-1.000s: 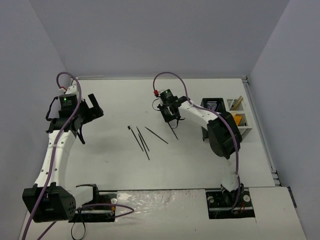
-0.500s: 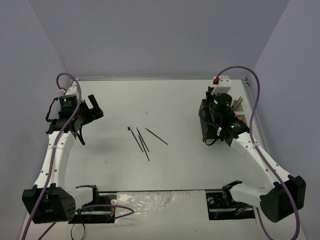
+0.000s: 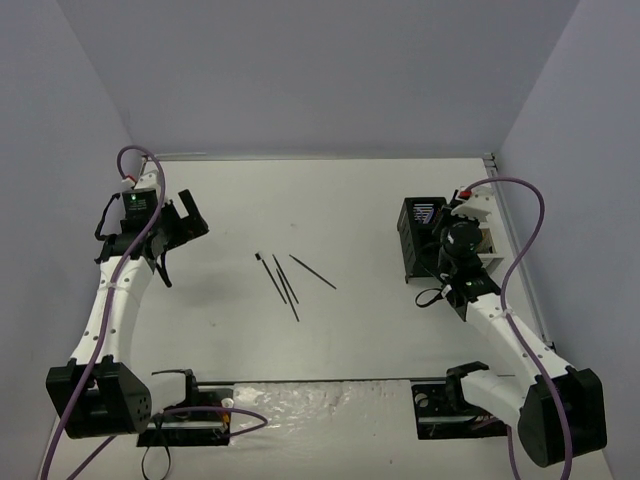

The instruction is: Organize the makeup

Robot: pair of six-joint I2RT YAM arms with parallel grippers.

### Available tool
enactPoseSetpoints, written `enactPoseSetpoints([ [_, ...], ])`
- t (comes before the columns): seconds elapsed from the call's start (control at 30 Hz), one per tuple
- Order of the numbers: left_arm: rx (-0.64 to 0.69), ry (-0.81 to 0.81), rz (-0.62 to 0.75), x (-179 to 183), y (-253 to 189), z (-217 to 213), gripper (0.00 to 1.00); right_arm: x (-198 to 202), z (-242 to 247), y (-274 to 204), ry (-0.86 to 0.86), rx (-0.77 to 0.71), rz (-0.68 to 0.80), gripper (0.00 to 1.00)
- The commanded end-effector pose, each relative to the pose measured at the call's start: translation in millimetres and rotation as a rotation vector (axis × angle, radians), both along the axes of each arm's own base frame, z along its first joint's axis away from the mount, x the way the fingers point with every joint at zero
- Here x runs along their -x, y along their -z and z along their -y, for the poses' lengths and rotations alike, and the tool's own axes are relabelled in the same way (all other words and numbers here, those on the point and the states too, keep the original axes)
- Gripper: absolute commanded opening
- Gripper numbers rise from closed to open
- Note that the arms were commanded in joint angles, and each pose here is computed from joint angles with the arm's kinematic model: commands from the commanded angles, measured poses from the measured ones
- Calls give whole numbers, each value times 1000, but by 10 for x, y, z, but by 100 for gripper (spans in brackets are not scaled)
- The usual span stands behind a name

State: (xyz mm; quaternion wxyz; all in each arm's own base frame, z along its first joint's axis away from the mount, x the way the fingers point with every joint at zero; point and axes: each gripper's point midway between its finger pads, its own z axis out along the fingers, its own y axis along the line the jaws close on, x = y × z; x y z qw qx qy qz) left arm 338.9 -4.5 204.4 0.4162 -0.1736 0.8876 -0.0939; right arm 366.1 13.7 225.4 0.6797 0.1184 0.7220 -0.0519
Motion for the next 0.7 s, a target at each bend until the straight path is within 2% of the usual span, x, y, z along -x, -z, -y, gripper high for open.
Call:
enactPoseSetpoints([
  [0.0, 2, -1, 78, -105, -230, 3, 97, -18, 176, -595, 70, -64, 236, 0],
  [0.23, 7, 2, 80, -100, -233, 13, 97, -86, 256, -619, 88, -55, 253, 0],
  [0.53, 15, 7, 83, -99, -249, 33, 97, -146, 208, -225, 69, -68, 212, 0],
  [0.67, 19, 10, 89, -99, -270, 43, 97, -146, 175, -102, 45, -59, 191, 5],
])
